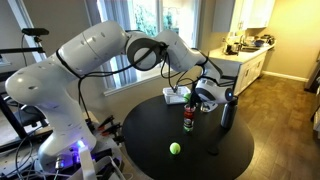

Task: Put one tennis ball into the canister

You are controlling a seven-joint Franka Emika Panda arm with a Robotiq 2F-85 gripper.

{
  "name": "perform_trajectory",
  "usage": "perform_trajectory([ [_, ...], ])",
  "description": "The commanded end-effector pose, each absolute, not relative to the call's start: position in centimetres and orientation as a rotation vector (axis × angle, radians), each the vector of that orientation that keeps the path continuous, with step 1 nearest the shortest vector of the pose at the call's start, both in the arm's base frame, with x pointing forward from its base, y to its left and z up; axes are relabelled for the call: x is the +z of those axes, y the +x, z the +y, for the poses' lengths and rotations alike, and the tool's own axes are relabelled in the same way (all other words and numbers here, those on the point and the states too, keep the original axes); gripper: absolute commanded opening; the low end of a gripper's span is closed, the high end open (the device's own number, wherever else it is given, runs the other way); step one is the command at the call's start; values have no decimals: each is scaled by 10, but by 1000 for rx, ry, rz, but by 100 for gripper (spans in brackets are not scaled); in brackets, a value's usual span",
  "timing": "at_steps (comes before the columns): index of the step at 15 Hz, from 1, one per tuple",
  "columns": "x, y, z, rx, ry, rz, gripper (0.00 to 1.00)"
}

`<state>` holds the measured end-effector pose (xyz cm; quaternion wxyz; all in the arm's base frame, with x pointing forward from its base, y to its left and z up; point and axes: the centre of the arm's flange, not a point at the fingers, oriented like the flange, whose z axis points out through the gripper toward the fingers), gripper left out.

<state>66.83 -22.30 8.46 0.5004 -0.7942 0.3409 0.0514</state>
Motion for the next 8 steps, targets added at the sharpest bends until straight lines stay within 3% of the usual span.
perform_trajectory([
  [1,101,653,-220,111,-1929,809,38],
  [6,110,649,-239,79,-1971,837,38],
  [7,112,647,-242,80,-1974,845,88],
  [8,113,646,-245,75,-1978,850,89],
])
